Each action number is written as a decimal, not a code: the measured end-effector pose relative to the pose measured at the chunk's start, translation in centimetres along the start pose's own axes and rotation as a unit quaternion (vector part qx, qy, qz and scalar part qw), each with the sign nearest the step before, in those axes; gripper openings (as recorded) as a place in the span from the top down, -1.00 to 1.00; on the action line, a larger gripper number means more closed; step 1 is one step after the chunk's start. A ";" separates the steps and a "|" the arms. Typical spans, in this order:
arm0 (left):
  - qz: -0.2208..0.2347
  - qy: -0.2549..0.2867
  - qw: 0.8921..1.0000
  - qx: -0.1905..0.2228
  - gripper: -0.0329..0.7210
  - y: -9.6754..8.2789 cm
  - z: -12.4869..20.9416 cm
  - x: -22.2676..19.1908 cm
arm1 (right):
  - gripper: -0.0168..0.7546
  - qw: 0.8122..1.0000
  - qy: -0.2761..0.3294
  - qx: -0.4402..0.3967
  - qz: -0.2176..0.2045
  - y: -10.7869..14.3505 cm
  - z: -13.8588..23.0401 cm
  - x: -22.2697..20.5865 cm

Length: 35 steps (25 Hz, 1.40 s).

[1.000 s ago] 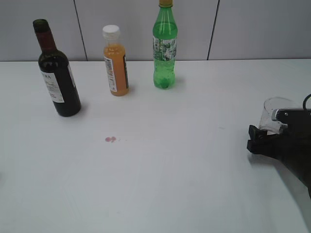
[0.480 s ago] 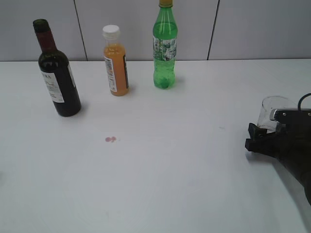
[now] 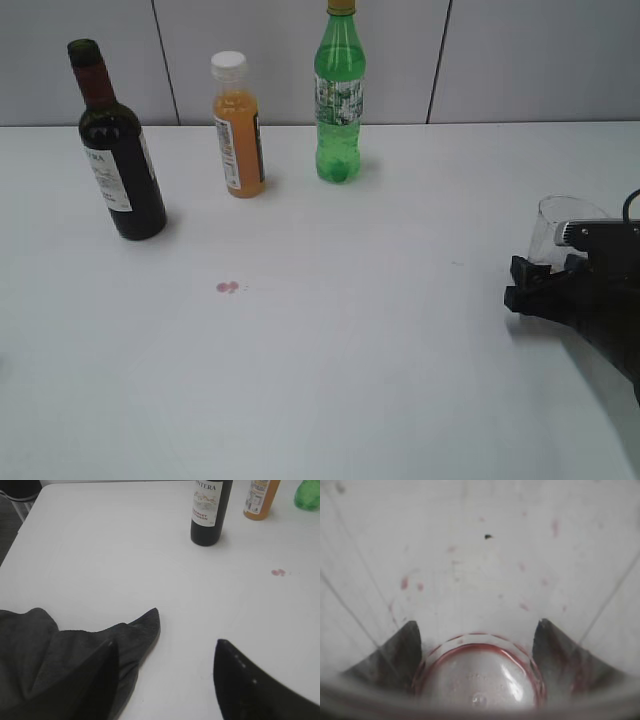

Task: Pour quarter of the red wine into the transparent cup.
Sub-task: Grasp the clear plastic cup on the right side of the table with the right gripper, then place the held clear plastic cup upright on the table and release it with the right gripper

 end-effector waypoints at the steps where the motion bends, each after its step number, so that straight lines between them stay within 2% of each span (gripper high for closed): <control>1: 0.000 0.000 1.000 0.000 -0.30 0.0 0.0 0.0 | -0.46 1.000 0.004 0.003 -0.010 0.4 -0.2 0.1; 5: 0.000 0.000 1.000 0.000 -0.30 0.0 0.0 0.0 | -0.45 0.996 -0.001 0.027 -0.087 2.9 -1.7 0.7; 9: 0.000 0.000 1.000 0.000 -0.30 0.0 0.0 0.0 | -0.45 0.974 -0.004 0.078 -0.212 6.7 -2.4 1.1; 12: 0.000 0.000 1.000 0.000 -0.30 0.0 0.0 0.0 | -0.45 0.936 -0.001 0.136 -0.325 9.8 -2.3 1.5; 15: 0.000 0.000 1.000 0.000 -0.30 0.0 0.0 0.0 | -0.45 0.877 -0.005 0.199 -0.438 12.6 -2.4 2.3; 17: 0.000 0.000 1.000 0.000 -0.30 0.0 0.0 0.0 | -0.45 0.852 -0.003 0.211 -0.480 13.9 -2.7 2.4; 21: 0.000 0.000 1.000 0.000 -0.30 0.0 0.0 0.0 | -0.45 0.822 0.002 0.213 -0.528 16.4 -2.9 1.8; 24: 0.000 0.000 1.000 0.000 -0.30 0.0 0.0 0.0 | -0.45 0.808 0.027 0.197 -0.554 18.1 -1.8 0.8; 31: 0.000 0.000 1.000 0.000 -0.30 0.0 0.0 0.0 | -0.45 0.737 0.055 0.240 -0.629 21.5 1.5 -1.3; 35: 0.000 0.000 1.000 0.000 -0.30 0.0 0.0 0.0 | -0.45 0.725 0.056 0.246 -0.641 22.4 2.4 -2.9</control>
Point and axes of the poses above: a point on each arm's last joint axis where the gripper is mounted, x pointing back along that axis away from the gripper, y along the wrist's bending axis when the last joint is at zero, z = x × y, the point moved 5 cm from there along -x, pointing out along that axis toward the gripper, and after that the axes turned 15 degrees about -x, right-handed, at the moved point
